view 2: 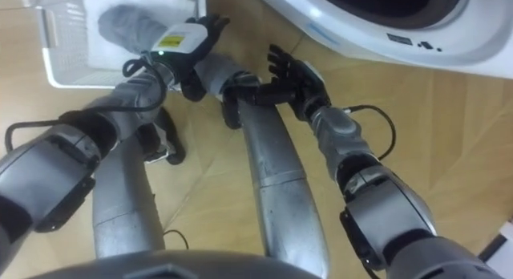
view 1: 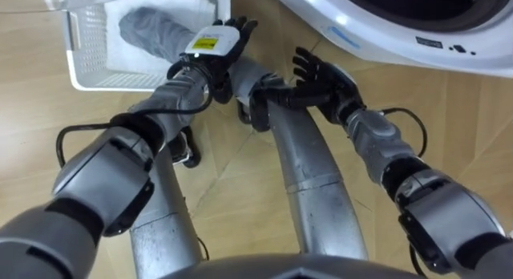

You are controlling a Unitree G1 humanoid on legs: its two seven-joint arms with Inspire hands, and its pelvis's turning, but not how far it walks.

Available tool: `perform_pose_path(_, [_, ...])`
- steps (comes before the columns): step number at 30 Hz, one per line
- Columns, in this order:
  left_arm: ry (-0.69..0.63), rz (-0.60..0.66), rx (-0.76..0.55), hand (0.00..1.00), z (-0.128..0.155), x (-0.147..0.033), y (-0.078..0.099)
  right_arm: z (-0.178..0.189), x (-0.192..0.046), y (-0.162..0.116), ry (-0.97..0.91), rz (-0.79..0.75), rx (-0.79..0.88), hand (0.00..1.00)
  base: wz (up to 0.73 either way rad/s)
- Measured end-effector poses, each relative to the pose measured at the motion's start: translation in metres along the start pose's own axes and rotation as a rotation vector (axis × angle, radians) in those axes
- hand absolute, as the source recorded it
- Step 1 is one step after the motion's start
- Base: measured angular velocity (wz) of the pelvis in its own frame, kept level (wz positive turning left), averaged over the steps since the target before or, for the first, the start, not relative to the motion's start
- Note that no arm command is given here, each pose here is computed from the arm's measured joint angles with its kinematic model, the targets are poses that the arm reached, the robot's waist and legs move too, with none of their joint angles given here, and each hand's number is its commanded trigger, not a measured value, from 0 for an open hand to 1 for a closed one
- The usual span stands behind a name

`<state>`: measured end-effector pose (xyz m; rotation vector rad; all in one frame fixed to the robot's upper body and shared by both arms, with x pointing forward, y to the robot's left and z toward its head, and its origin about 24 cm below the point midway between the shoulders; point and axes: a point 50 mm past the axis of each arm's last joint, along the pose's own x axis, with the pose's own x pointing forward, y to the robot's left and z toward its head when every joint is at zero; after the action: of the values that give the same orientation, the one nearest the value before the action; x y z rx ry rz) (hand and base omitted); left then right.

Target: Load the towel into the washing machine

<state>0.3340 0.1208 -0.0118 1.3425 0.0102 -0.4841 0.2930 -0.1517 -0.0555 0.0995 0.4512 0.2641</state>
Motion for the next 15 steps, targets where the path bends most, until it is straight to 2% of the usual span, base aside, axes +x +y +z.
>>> perform_pose_path(1, [-0.001,-0.009,0.019,0.11,-0.0019,-0.0010,-0.0009,0.0002,0.0000,-0.0005,0.000,-0.006,-0.001,0.00,-0.04])
perform_pose_path(2, [-0.003,-0.014,0.029,0.73,-0.0026,-0.0014,-0.0013,0.0003,0.0001,-0.0003,0.000,-0.006,-0.001,0.00,0.00])
perform_pose_path(3, [-0.004,-0.015,0.031,1.00,-0.0025,-0.0014,-0.0015,0.0003,0.0002,-0.0001,-0.001,-0.005,-0.001,0.00,0.00])
perform_pose_path(15, [-0.011,-0.079,0.102,1.00,-0.0079,-0.0018,0.0008,0.0063,0.0037,0.0037,-0.011,0.006,-0.028,0.00,0.00])
